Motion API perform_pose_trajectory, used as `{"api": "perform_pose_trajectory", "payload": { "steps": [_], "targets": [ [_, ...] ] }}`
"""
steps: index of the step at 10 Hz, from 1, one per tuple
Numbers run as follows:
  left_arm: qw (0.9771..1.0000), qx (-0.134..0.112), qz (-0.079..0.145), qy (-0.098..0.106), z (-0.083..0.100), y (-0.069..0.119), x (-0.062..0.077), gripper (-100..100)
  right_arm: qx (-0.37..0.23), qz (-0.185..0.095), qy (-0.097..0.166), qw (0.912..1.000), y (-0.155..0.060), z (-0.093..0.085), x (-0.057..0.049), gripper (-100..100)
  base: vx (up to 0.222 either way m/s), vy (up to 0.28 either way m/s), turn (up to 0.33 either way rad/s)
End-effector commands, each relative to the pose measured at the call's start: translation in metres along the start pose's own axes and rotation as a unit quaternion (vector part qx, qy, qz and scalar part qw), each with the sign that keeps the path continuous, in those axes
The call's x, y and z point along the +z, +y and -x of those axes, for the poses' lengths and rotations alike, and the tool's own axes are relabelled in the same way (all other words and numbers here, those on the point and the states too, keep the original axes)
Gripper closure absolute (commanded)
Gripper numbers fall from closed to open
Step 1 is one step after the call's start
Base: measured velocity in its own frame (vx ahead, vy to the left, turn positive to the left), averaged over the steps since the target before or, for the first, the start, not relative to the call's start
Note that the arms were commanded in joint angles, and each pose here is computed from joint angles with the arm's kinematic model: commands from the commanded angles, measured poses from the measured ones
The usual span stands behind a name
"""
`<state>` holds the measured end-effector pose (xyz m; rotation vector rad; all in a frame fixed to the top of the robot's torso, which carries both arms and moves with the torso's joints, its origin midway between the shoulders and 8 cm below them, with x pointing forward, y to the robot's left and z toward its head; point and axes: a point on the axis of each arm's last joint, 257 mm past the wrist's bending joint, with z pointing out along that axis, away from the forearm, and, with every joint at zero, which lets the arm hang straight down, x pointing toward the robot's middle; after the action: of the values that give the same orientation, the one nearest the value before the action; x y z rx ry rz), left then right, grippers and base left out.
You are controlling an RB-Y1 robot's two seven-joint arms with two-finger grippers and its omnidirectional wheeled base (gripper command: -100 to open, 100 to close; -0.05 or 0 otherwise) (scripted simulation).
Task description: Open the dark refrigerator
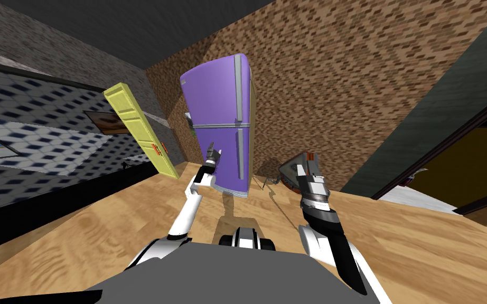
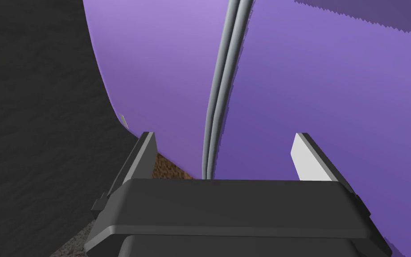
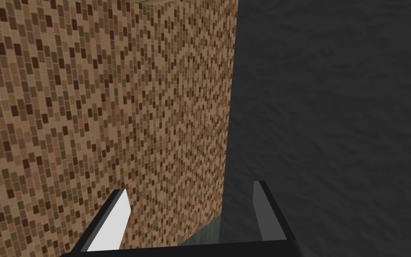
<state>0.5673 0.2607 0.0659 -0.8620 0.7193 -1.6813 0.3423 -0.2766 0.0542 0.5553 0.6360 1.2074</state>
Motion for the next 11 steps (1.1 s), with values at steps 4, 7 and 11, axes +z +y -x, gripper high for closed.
{"api": "perform_pose_trajectory", "payload": {
  "steps": [4,7,11],
  "targets": [
    [0.9989,-0.034,0.031,-0.007,-0.001,0.013,0.048,-100,0.0,0.0,0.0,1.0,0.0,0.0,0.0,0,0.011,-0.073,0.022],
    [0.9962,-0.058,0.062,-0.02,0.005,0.026,0.071,-100,0.0,0.0,0.0,1.0,0.0,0.0,0.0,0,0.015,-0.069,0.023],
    [0.994,-0.073,0.078,-0.024,0.001,0.031,0.096,-100,0.0,0.0,0.0,1.0,0.0,0.0,0.0,0,0.01,-0.055,0.015]
  ]
}}
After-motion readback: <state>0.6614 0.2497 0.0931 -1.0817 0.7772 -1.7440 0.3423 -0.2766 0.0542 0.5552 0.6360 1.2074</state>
